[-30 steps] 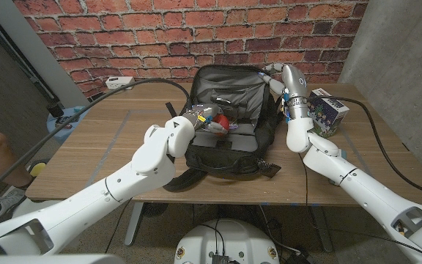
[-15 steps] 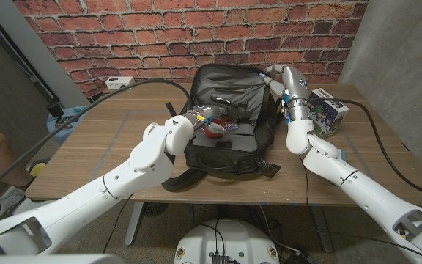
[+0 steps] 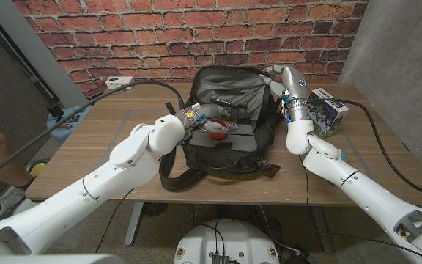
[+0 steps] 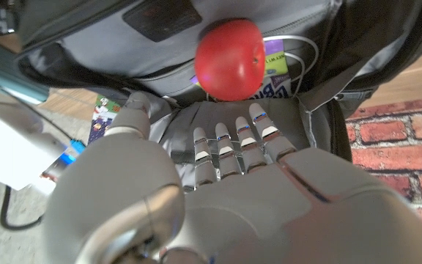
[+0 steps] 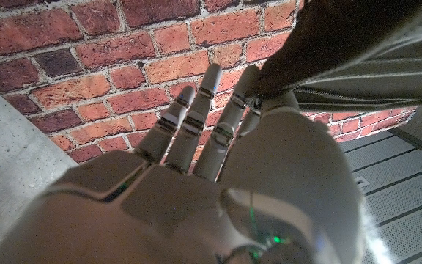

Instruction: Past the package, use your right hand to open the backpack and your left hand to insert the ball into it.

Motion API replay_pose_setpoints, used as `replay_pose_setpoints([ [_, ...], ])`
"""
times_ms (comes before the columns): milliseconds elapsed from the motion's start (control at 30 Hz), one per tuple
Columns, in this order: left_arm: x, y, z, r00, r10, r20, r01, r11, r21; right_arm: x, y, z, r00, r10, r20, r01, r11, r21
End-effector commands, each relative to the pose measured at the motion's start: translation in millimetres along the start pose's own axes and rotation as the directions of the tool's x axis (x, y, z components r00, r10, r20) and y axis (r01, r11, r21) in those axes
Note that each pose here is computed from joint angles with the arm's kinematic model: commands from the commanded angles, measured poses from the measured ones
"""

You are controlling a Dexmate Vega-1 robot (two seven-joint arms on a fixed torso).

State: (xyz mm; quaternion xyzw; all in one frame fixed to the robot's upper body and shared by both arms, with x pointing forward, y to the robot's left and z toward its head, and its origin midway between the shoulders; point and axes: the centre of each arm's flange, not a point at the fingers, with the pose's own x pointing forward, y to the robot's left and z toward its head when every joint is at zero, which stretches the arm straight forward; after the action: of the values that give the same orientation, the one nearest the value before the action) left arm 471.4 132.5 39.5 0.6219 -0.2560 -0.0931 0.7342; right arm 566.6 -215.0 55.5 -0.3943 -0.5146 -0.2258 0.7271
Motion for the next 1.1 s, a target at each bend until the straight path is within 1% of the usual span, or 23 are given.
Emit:
replay_pose_setpoints([
  [33,-20.3,6.7,-6.4,0.997,-0.030,0.071,0.041,0.987,-0.153,2.7,0.7,7.8,1.000,0.004,0.015,-0.004,1.000,-0.004],
  [333,-31.9,10.7,-10.0,0.996,-0.024,0.083,0.040,0.980,-0.197,2.4,-0.5,11.5,1.000,0.006,0.020,-0.005,1.000,-0.011],
  [533,-42.9,15.1,-13.4,0.995,-0.024,0.096,0.049,0.964,-0.262,2.8,-1.4,12.9,1.000,0.008,0.023,-0.008,1.000,-0.014],
  [667,-50.1,16.9,-16.4,0.995,-0.030,0.091,0.055,0.954,-0.295,2.9,-0.3,13.6,1.000,0.015,0.021,-0.014,1.000,-0.014],
  [900,-63.7,19.6,-23.6,0.997,-0.033,0.066,0.052,0.945,-0.324,5.0,2.1,13.7,1.000,0.020,0.022,-0.019,1.000,-0.016],
  [967,-67.5,20.9,-25.5,0.998,-0.028,0.051,0.043,0.946,-0.322,5.4,2.3,13.7,1.000,0.019,0.021,-0.019,1.000,-0.018],
  [1000,-71.5,22.1,-27.8,0.999,-0.026,0.037,0.036,0.945,-0.324,6.1,2.5,13.9,1.000,0.019,0.018,-0.019,1.000,-0.017],
  [1067,-73.5,22.4,-29.0,0.999,-0.025,0.031,0.034,0.942,-0.333,6.2,2.7,14.0,1.000,0.020,0.018,-0.019,1.000,-0.019],
  [1100,-77.5,23.7,-32.1,0.999,-0.025,0.021,0.030,0.939,-0.342,6.2,3.0,14.4,1.000,0.019,0.017,-0.019,1.000,-0.020],
])
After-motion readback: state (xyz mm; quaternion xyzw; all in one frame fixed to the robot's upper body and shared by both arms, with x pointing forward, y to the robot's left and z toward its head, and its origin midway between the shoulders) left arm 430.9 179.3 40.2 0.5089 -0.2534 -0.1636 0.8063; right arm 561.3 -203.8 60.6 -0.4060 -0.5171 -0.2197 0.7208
